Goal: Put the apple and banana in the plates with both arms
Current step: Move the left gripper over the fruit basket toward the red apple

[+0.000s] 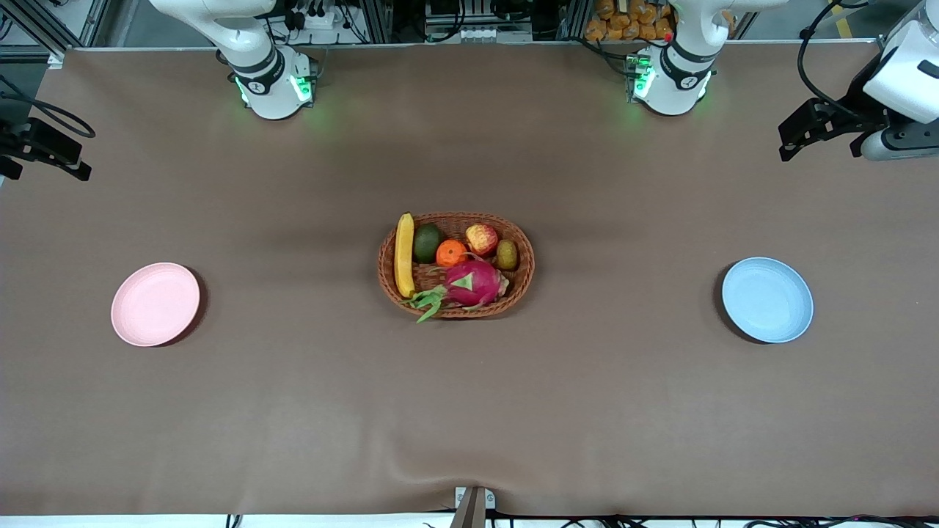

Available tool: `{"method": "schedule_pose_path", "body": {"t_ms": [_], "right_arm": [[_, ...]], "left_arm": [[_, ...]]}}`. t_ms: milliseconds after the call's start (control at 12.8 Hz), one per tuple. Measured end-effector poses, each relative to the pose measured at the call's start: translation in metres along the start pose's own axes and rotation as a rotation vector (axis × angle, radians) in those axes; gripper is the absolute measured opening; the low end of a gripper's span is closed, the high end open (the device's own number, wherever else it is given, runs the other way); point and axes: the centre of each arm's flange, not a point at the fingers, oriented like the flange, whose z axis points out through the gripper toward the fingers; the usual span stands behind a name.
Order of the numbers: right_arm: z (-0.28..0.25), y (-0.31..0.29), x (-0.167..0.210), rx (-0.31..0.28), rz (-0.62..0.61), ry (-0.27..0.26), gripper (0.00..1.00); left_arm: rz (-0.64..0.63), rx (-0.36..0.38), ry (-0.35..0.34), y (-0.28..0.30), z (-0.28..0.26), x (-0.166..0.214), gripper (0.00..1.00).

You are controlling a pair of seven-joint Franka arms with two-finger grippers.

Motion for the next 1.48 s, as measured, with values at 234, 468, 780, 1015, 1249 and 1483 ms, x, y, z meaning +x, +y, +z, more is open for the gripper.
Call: {"method": "schedule_pose_path", "body": {"t_ms": [234, 468, 780, 1015, 1249, 1483], "right_arm": [[0.000, 0.000, 0.000, 0.000, 0.000, 0.000, 1.00], [0.000, 0.000, 0.000, 0.000, 0.000, 0.000, 1.00], [0.000, 0.000, 0.000, 0.000, 0.000, 0.000, 1.00], [0.000, 0.000, 0.000, 0.000, 0.000, 0.000, 1.00], [0.000, 0.001, 0.000, 0.000, 0.001, 0.001, 1.00], [-0.001, 0.002, 0.001, 0.000, 0.004, 0.008, 1.00]], "left_arm": [[-0.004, 0.000, -0.002, -0.003, -0.002, 0.000, 1.00], [-0.007, -0.004, 0.013, -0.004, -0.010, 0.002, 1.00], [0.001, -0.004, -0.035, 0.020, 0.013, 0.013, 1.00], [-0.164, -0.015, -0.102, 0.092, 0.061, 0.030, 1.00], [-0.375, -0.033, -0.112, 0.173, 0.116, 0.044, 1.00], [-0.626, -0.043, -0.128, 0.257, 0.164, 0.035, 1.00]]}}
